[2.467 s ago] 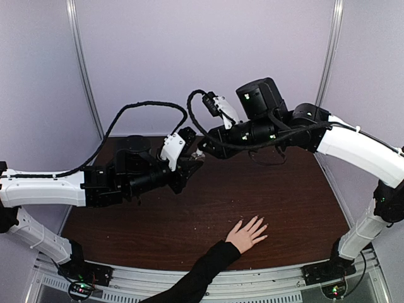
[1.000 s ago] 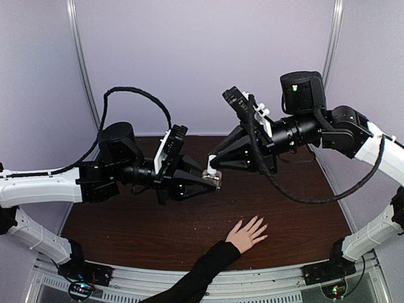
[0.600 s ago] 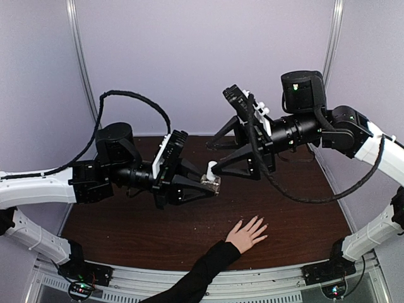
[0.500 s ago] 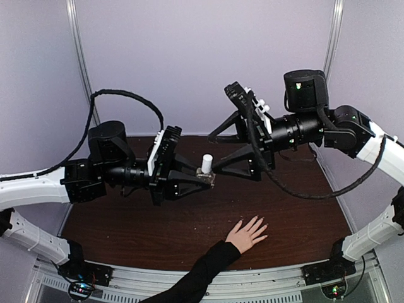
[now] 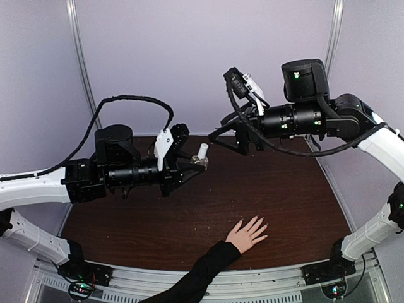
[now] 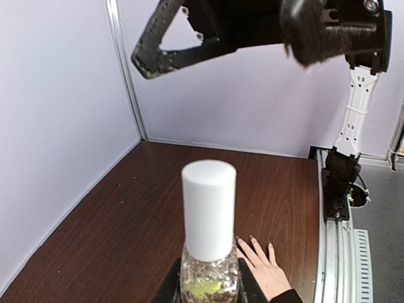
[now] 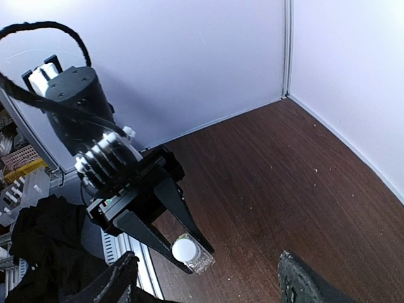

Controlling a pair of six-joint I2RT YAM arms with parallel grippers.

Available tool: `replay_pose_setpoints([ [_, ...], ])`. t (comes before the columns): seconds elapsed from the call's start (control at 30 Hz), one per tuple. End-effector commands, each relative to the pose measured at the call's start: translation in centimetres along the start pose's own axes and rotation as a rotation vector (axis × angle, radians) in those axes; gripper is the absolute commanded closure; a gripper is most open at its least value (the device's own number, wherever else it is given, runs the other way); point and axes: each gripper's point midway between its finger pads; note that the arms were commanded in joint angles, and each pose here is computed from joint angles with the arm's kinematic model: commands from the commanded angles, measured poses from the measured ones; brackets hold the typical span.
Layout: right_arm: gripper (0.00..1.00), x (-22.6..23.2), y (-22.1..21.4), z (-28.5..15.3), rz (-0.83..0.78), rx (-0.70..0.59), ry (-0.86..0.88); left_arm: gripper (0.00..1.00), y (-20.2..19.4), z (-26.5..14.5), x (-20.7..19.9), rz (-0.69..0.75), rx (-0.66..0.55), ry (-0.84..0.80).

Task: Paint the nails
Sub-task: Unscrew the nail polish bottle cap from the nail polish bottle.

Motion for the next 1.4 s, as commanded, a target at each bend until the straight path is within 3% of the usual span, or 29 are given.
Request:
replay_pose_setpoints([
  [0.0, 0.27, -2.2, -1.6, 0.9, 0.110, 0.076, -0.115, 1.00, 1.3, 0.2, 2.4, 0.015, -0.040, 0.141],
  [0.5, 0.56, -3.2, -5.5, 5.1, 0.197, 0.220, -0.137, 1.00, -0.7, 2.1, 4.5, 0.015, 0.045, 0.261],
  [0.93, 0.69, -3.5, -5.2, 6.1, 0.236, 0.197, -0.118, 1.00, -0.8, 2.3, 4.4, 0.015, 0.042, 0.257],
  [1.37, 0.97, -2.9, -4.5, 5.7, 0.162, 0.175, -0.074, 1.00, 0.5, 1.8, 2.6, -0.040, -0.025, 0.152],
])
Point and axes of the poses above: each gripper's point midway between its finger pads, its own z axis out along the fingers, its own x axis along the line the jaws close on, y = z × x, and after that the axes turned 3 degrees about -z, right-handed
